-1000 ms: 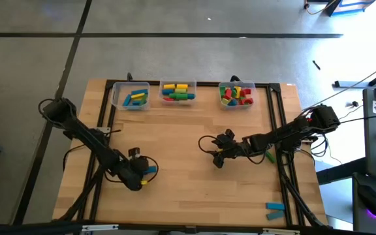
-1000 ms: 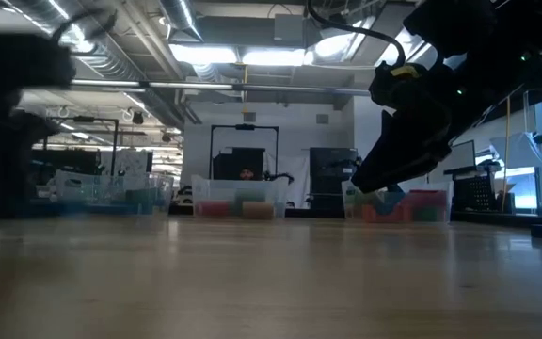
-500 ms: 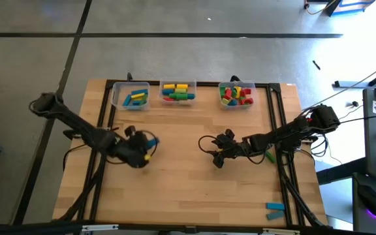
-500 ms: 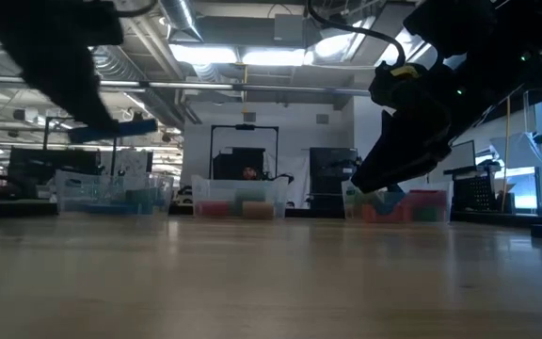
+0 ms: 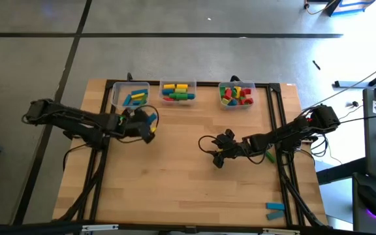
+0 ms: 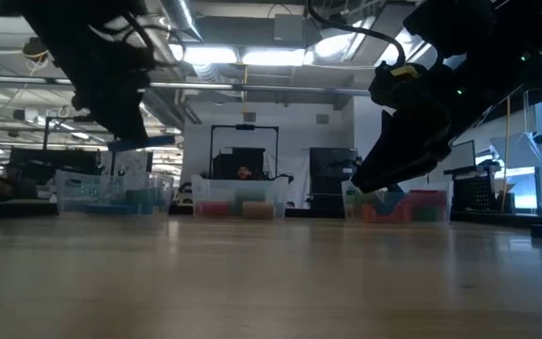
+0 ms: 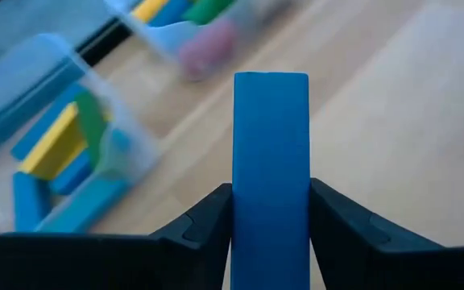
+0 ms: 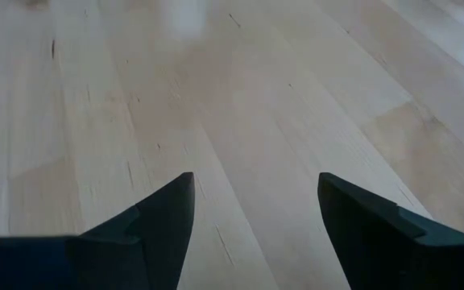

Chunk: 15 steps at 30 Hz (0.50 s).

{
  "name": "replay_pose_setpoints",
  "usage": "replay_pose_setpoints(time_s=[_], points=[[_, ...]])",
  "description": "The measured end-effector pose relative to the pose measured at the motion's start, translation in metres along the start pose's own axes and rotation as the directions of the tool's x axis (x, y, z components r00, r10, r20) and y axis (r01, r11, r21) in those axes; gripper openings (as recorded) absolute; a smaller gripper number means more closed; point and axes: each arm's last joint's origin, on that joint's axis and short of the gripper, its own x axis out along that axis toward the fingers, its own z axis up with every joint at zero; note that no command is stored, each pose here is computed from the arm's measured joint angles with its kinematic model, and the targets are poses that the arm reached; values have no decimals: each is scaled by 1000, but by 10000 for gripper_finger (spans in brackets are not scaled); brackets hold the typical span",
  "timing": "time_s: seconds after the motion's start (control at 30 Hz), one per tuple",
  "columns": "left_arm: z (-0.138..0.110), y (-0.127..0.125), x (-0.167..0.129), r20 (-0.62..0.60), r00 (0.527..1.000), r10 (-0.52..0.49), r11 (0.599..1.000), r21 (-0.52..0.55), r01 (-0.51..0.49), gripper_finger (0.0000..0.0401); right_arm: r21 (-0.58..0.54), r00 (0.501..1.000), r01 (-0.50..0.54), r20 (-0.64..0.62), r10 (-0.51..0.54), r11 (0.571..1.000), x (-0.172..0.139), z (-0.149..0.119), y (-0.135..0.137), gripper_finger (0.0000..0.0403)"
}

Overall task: Sort blocks by size
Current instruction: Put the blue rectangular block into the left transparent bin

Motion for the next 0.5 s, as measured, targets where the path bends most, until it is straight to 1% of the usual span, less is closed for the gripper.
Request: replay_pose_setpoints(time_s=[0.1, 0.23, 0.37, 0.5], points=[[6, 12, 10, -17, 998, 62, 996, -66, -63, 138, 0, 1000, 0, 0, 0, 1000, 0, 0, 0, 257], [13, 28, 20, -36, 991, 130, 980, -149, -134, 139, 1, 1000, 0, 0, 0, 1000, 0, 0, 0, 257], [18, 43, 29, -61, 979, 192, 965, -171, -200, 139, 0, 1000, 6, 4, -6, 1000, 0, 0, 0, 257], [24, 57, 37, -75, 967, 242, 960, -126, -250, 139, -5, 1000, 9, 6, -9, 1000, 0, 0, 0, 257]])
